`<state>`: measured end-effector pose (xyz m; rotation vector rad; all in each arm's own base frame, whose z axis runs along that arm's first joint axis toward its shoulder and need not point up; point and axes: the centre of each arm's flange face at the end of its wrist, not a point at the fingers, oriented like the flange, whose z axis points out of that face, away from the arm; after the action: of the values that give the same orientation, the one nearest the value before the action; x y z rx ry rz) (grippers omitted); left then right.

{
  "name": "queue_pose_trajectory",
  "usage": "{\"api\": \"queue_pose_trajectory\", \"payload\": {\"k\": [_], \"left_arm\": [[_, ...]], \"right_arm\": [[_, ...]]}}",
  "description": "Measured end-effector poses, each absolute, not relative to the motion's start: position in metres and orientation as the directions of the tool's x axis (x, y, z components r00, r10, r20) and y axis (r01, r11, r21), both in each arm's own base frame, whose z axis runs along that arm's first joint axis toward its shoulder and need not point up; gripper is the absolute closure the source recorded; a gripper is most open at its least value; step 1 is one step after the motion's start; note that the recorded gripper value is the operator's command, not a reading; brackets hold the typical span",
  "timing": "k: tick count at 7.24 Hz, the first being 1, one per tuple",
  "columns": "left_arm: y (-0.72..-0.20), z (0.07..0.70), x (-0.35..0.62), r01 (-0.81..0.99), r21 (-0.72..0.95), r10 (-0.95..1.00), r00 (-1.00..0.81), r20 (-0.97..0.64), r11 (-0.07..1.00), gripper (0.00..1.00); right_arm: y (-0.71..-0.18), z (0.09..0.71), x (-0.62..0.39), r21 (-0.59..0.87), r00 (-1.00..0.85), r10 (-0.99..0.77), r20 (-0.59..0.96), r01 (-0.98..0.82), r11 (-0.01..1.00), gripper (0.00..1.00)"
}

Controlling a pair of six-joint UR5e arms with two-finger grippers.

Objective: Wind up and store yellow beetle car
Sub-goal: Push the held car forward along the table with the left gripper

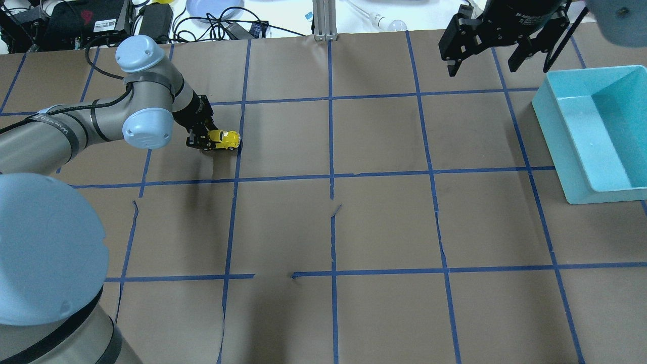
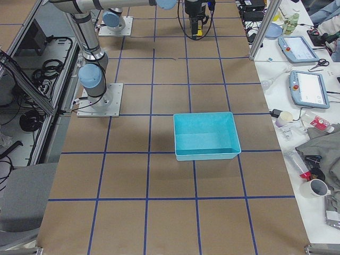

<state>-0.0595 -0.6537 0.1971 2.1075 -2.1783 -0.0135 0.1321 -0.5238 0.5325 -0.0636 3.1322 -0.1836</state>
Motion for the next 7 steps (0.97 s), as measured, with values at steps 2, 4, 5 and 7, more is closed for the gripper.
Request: {"api": "queue_pose_trajectory", "payload": {"k": [2,4,5,7], "left_arm": [[-0.656,0.214,-0.08,-0.986,0.159,-0.994,-0.036,0.107,0.053,1.0],[-0.655,0.208,-0.101,-0.968,0.244,-0.994,-0.036,0.103,0.06,1.0],[-0.655,0.203,-0.107,-0.96,0.274,-0.995,-0.036,0.096,0.062,1.0],[-0.657,0.194,-0.109,-0.958,0.283,-0.996,-0.035,0.081,0.057,1.0]], "right_arm": [[-0.524,0.533,0.132,-0.117,-0.999,-0.04,-0.001,-0.039,0.992,0.0],[-0.524,0.533,0.132,-0.117,-0.999,-0.039,-0.001,-0.039,0.992,0.0],[-0.524,0.533,0.132,-0.117,-0.999,-0.039,-0.001,-0.039,0.992,0.0],[-0.524,0.533,0.132,-0.117,-0.999,-0.039,-0.001,-0.039,0.992,0.0]]}}
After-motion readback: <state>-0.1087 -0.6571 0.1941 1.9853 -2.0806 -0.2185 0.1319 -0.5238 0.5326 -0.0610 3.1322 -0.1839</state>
